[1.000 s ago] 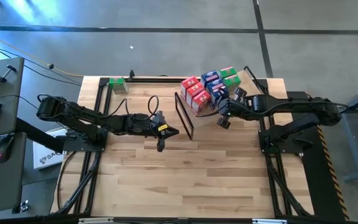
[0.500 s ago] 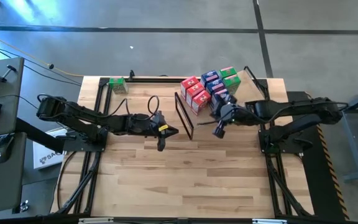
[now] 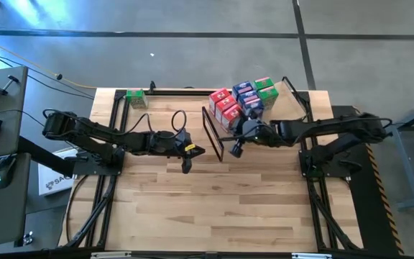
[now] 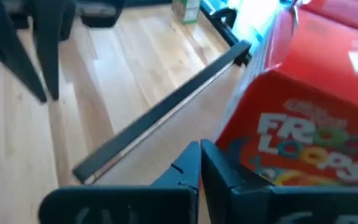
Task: Stack cereal on shelf
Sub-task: Put the blue cereal box on the shelf aligned with the blue cereal box
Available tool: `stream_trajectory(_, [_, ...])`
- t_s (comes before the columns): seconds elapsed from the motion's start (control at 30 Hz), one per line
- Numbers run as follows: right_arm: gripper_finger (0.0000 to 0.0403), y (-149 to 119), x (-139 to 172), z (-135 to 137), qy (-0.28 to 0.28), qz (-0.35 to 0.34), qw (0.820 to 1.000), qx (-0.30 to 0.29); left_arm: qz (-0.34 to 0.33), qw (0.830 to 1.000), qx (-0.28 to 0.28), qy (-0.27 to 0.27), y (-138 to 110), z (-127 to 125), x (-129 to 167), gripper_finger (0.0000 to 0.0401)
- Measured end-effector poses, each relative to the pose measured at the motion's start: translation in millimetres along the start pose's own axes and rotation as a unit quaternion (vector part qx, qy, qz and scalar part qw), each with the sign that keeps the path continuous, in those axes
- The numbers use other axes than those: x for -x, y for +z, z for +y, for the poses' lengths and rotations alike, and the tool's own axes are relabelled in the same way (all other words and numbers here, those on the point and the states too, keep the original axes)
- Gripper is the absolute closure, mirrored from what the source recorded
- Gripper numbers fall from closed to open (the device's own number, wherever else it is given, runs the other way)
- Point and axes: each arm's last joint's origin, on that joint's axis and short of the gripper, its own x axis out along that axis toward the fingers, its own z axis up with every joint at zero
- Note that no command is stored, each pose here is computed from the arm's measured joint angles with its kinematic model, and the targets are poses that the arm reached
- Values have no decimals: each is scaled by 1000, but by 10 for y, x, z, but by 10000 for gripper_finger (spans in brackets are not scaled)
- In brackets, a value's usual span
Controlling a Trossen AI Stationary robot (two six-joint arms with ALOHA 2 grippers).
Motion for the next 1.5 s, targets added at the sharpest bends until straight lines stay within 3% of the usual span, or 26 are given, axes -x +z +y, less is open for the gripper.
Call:
stream_trajectory(0.27, [402, 15, -75, -2, -22, -11, 1000, -7, 6, 1000, -1, 2, -12, 4, 0, 382])
stream_trajectory(0.53, [402, 136, 62, 77, 3, -24, 1000, 20, 13, 1000, 2, 3, -26, 8, 0, 382])
stream_trajectory(0.77, [402, 110, 391, 175, 35, 84, 993, 74, 20, 1000, 1, 1, -36, 7, 1, 382])
stream_trajectory(0.93, [402, -98, 508, 78, -57, 176, 981, 65, 19, 1000, -3, 0, -34, 6, 1, 382])
stream_trajectory(1.1, [402, -170, 529, -76, -155, 200, 967, 41, 18, 1000, -3, 0, -33, 7, 1, 382])
stream_trajectory(1.5, [402, -133, 438, -247, -183, 201, 962, 39, 18, 1000, -3, 0, -34, 6, 1, 382])
